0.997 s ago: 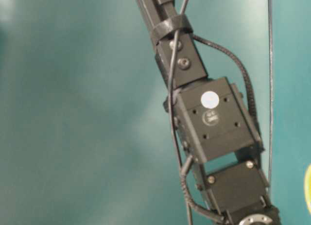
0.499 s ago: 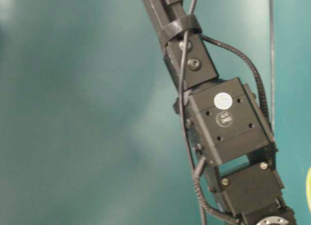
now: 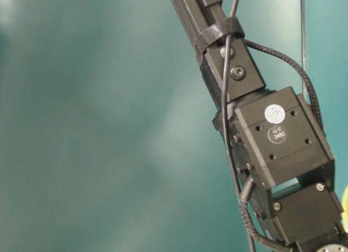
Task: Move the block toward the cup with right arm.
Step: 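Close the right gripper on the orange block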
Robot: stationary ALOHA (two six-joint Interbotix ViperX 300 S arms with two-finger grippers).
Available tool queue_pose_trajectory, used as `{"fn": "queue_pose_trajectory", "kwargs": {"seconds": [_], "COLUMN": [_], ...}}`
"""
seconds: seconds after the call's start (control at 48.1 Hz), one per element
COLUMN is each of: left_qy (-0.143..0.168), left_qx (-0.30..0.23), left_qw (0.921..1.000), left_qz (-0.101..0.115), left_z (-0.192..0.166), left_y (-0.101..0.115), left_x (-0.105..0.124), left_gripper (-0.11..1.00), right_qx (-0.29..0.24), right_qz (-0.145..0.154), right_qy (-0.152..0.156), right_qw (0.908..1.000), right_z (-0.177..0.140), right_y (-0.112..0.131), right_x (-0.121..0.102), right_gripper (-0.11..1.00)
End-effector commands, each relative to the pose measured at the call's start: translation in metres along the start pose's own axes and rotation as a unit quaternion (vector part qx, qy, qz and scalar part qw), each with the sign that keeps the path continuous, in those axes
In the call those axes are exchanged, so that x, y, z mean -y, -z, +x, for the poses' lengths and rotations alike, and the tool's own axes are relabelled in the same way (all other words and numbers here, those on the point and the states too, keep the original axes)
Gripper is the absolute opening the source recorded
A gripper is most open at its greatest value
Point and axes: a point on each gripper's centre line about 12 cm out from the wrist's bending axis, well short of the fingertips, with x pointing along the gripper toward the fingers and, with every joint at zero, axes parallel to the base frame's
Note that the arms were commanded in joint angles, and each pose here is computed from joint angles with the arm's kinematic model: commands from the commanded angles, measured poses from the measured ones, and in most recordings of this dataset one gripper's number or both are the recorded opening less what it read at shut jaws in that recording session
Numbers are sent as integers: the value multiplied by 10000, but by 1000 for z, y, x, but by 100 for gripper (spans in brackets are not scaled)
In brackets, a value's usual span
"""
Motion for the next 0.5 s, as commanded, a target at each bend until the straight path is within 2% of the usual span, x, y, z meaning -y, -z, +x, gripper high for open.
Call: {"fn": "queue_pose_trajectory", "kwargs": {"seconds": [0.0,0.145,0.27,0.478], "left_qy": [5,5,2,2], "left_qx": [115,115,92,-54], "left_qw": [9999,9999,10000,10000], "left_qz": [15,15,15,15], "left_z": [3,3,3,3], "left_y": [-9,-10,-9,-6], "left_x": [0,0,0,0], "left_gripper": [0,0,0,0], "right_qx": [332,333,310,274], "right_qz": [3,-5,-5,-26], "right_qy": [-65,-64,-62,-34], "right_qw": [9994,9994,9995,9996], "right_z": [-9,-9,-9,-23], "right_y": [-30,-29,-30,-52], "right_x": [-7,-7,-7,-6], "right_gripper": [65,56,41,40]}}
